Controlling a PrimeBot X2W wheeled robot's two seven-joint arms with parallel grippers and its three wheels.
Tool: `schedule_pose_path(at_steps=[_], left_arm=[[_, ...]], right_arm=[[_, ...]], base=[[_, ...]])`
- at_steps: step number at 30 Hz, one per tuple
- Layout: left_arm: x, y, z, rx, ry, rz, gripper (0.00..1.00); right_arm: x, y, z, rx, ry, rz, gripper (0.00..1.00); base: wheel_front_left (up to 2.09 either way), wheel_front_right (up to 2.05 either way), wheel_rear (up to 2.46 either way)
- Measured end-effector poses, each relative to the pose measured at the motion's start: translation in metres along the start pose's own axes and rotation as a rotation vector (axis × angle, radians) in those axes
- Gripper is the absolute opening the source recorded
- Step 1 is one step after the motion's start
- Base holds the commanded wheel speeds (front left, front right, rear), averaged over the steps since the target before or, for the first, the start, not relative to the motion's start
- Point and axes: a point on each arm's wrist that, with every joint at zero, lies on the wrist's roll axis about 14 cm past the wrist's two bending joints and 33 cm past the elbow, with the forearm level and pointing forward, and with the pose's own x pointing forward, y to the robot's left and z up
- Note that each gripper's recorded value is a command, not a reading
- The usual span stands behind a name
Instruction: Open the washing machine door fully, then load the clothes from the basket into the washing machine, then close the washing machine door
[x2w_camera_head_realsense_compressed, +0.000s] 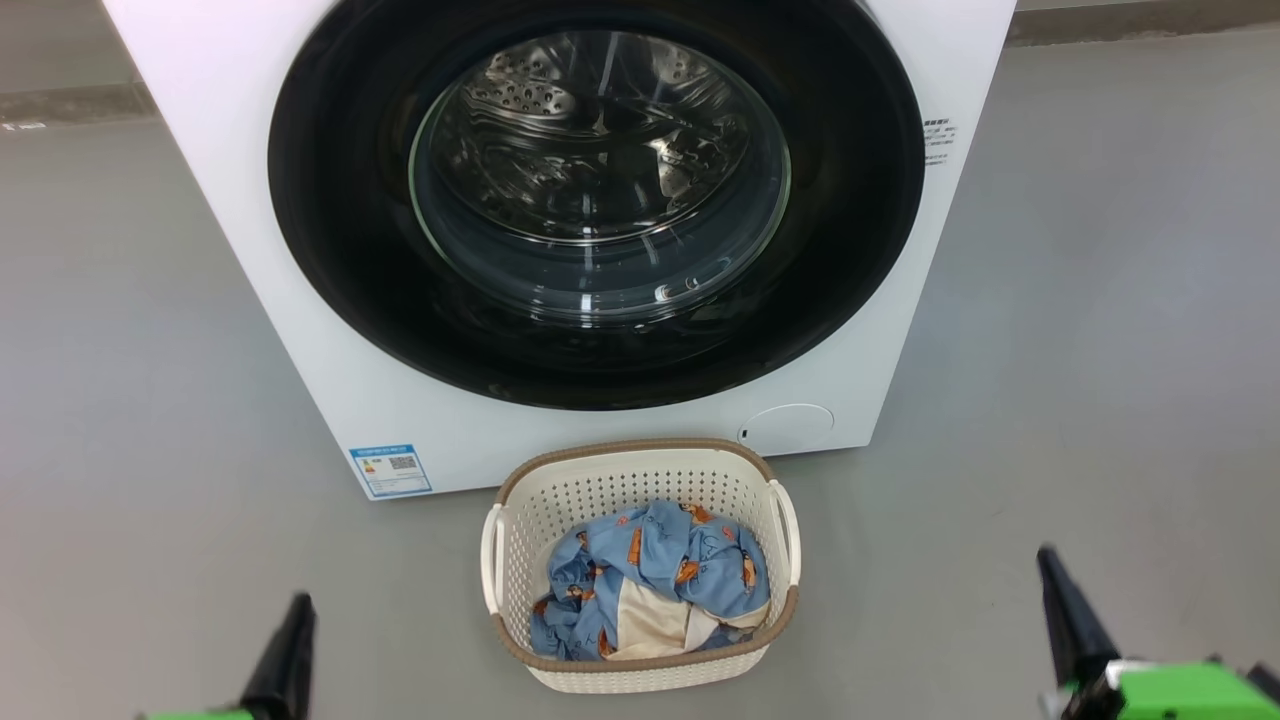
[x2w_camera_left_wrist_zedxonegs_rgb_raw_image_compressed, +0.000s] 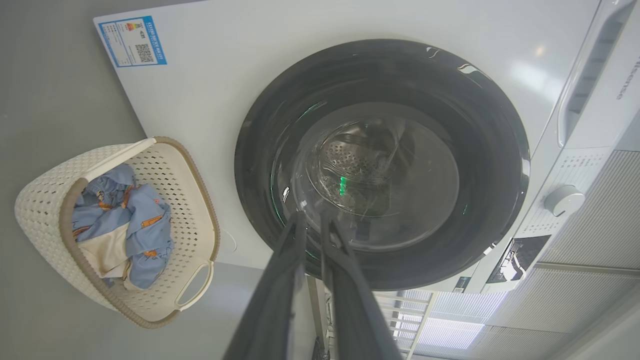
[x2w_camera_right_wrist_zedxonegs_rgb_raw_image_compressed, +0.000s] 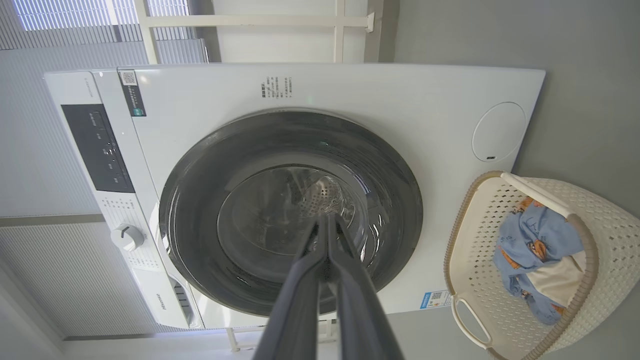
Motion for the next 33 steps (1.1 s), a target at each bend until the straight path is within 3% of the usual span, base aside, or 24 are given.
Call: schedule_pose_path(at_steps=[5,20,33], left_arm=[[-0.014,0.032,-0.006,-0.029,-0.001,0.091,1.00],[-0.012,0.025,-0.001,-0.014,-0.035,0.071,1.00],[-0.011,0.018,0.005,0.111,-0.056,0.055,1.00]], right_arm=[[-0.013,-0.030,-0.001,0.013,-0.007,-0.087,1.00],[-0.011,-0.022,-0.003,-0.015,-0.022,-0.063,1.00],[-0.008,-0.010,-0.002,-0.165,-0.031,-0.031,1.00]], base=[[0.00,0.00,0.00],[0.00,0.00,0.00],[0.00,0.00,0.00]])
